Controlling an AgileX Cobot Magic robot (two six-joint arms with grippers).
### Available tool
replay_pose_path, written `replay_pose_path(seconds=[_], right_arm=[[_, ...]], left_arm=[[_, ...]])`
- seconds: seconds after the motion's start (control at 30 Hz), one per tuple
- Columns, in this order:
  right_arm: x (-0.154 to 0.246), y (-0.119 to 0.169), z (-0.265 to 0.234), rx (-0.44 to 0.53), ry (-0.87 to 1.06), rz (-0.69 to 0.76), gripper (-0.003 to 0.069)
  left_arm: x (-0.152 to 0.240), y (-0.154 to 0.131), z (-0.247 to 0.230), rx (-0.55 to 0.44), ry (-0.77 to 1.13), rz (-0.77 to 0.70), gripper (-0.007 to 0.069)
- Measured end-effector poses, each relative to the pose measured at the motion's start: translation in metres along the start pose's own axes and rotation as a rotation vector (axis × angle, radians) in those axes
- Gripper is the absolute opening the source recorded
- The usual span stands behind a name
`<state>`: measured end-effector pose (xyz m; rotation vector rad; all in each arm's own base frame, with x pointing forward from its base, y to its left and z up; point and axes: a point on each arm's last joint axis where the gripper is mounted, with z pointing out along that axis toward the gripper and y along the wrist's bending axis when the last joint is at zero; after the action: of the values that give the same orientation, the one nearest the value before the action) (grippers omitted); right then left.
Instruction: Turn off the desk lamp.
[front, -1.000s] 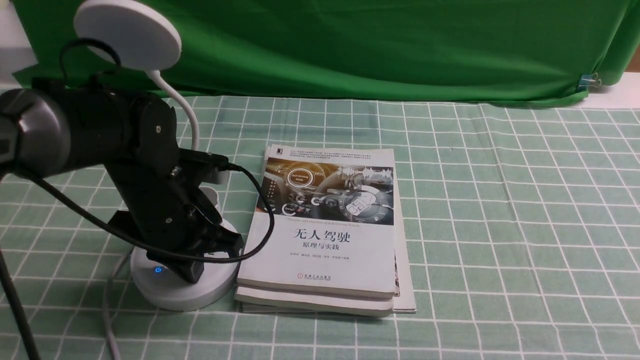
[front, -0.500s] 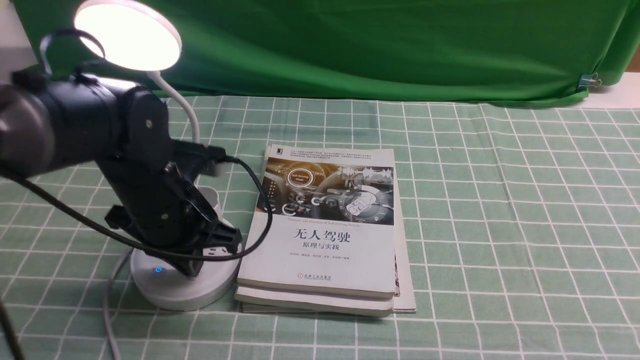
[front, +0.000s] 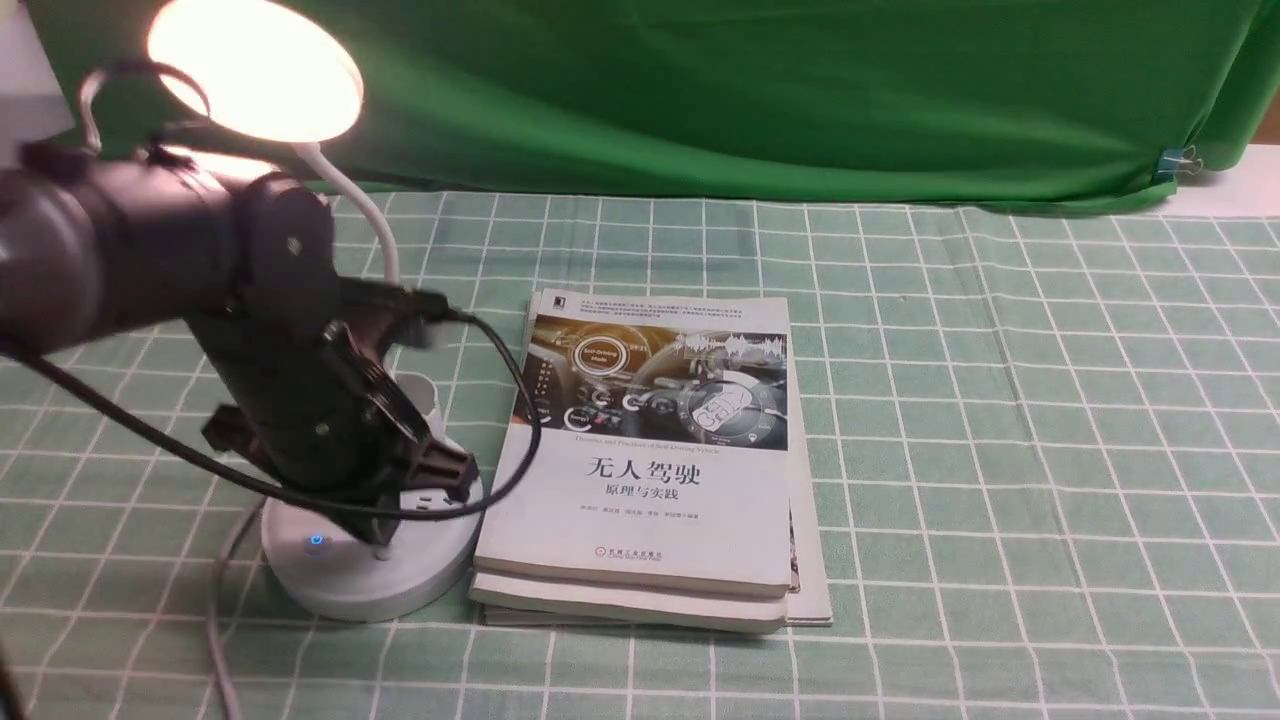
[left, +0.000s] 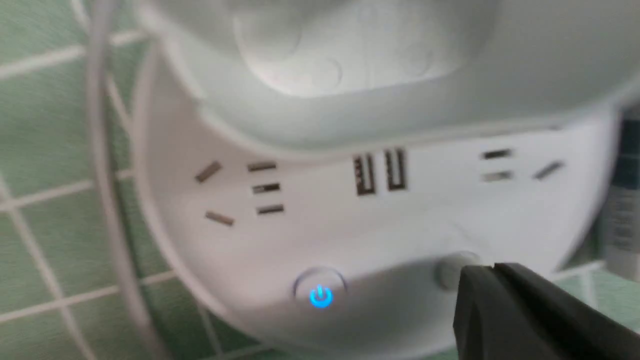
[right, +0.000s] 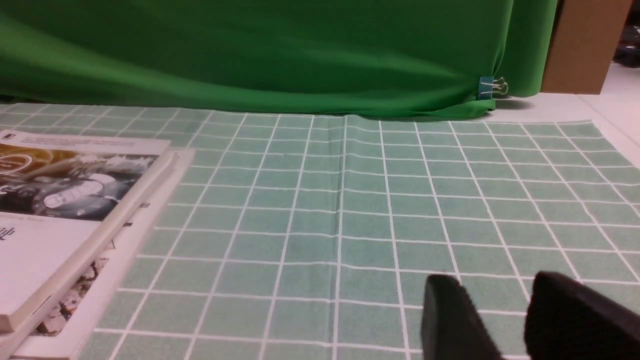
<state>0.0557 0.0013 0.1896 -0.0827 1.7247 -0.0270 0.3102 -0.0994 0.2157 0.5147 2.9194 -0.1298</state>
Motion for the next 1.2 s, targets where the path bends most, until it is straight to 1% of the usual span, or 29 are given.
replay_pose_path(seconds=[0.1, 0.17, 0.3, 0.5, 0.8, 0.9, 1.0, 1.1, 1.2], right_arm=[[0.0, 0.0, 0.0, 0.0, 0.0, 0.0, 0.0242], [0.0, 0.0, 0.0, 0.0, 0.0, 0.0, 0.0242], [0.0, 0.0, 0.0, 0.0, 0.0, 0.0, 0.0242], [0.0, 0.0, 0.0, 0.0, 0.0, 0.0, 0.0242], [0.0, 0.0, 0.0, 0.0, 0.0, 0.0, 0.0242], [0.0, 0.0, 0.0, 0.0, 0.0, 0.0, 0.0242], [0.0, 0.0, 0.0, 0.0, 0.0, 0.0, 0.0242], [0.0, 0.0, 0.0, 0.0, 0.0, 0.0, 0.0242], [0.0, 0.0, 0.0, 0.0, 0.0, 0.0, 0.0242]], left_arm=[[0.001, -0.001, -0.013, -0.002, -0.039, 0.002, 0.0001], [0.0, -0.001, -0.013, -0.003, -0.047, 0.002, 0.0001], [-0.001, 0.0, -0.003, -0.002, -0.026, 0.001, 0.0001], [-0.003, 0.002, 0.029, 0.003, 0.07, -0.004, 0.0001], [-0.004, 0.002, 0.028, 0.003, 0.067, -0.005, 0.0001], [-0.001, 0.001, 0.02, 0.003, 0.063, -0.004, 0.0001], [0.006, -0.001, -0.003, 0.002, 0.016, 0.0, 0.0001], [0.023, -0.004, -0.044, -0.005, -0.114, 0.007, 0.0001], [0.045, -0.009, -0.075, 0.003, -0.24, 0.003, 0.0001]])
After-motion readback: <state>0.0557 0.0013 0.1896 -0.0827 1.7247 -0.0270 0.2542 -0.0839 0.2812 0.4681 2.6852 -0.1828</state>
